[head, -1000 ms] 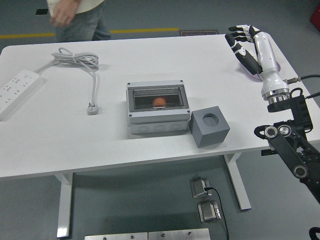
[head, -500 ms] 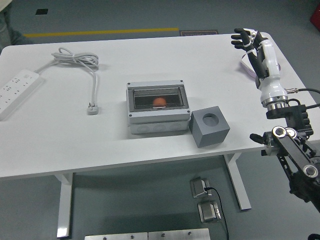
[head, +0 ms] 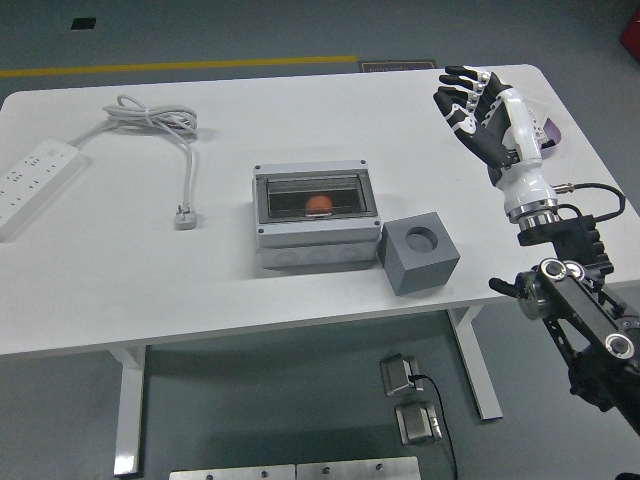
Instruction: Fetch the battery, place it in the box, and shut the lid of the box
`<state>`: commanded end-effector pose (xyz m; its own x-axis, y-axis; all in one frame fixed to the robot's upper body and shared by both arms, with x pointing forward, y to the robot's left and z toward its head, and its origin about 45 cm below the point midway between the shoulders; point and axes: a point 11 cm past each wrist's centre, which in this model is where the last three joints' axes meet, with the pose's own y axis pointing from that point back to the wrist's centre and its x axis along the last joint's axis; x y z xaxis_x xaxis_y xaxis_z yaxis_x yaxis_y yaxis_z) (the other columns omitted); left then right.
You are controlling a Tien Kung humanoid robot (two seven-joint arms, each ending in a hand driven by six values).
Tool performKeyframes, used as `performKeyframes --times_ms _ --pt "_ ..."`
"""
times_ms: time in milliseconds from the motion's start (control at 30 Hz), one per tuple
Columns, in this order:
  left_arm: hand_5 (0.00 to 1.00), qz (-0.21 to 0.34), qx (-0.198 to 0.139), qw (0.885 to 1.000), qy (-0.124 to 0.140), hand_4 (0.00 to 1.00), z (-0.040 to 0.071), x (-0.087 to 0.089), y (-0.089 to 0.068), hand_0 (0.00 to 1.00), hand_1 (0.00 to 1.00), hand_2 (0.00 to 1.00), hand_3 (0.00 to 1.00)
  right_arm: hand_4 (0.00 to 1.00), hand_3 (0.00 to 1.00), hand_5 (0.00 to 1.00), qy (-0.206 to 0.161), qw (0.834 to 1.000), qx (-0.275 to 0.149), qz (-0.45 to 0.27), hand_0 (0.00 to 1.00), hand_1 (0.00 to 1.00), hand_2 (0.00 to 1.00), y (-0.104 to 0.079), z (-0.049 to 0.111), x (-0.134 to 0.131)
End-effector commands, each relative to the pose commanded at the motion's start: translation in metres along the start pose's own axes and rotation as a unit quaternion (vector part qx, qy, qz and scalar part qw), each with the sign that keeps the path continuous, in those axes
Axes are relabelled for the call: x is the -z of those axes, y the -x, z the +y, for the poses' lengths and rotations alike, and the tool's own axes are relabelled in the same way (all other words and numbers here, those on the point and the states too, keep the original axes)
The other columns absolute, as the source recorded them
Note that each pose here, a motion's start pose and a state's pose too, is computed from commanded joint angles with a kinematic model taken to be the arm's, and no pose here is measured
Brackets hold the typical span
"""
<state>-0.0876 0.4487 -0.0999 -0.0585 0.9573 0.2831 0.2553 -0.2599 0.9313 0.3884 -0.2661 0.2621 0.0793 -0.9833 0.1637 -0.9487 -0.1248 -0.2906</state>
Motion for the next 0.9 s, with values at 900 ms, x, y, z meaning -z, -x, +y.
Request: performKeyframes --times_ms 900 --pt "0.462 0.019 0.004 1.0 -0.005 0.706 -0.002 0.012 0.002 0.617 0.668 0.686 0.723 0.857 0.724 0.386 -0.013 0.999 -0.006 0.038 0.881 0.773 0.749 -0.007 -0.004 0.007"
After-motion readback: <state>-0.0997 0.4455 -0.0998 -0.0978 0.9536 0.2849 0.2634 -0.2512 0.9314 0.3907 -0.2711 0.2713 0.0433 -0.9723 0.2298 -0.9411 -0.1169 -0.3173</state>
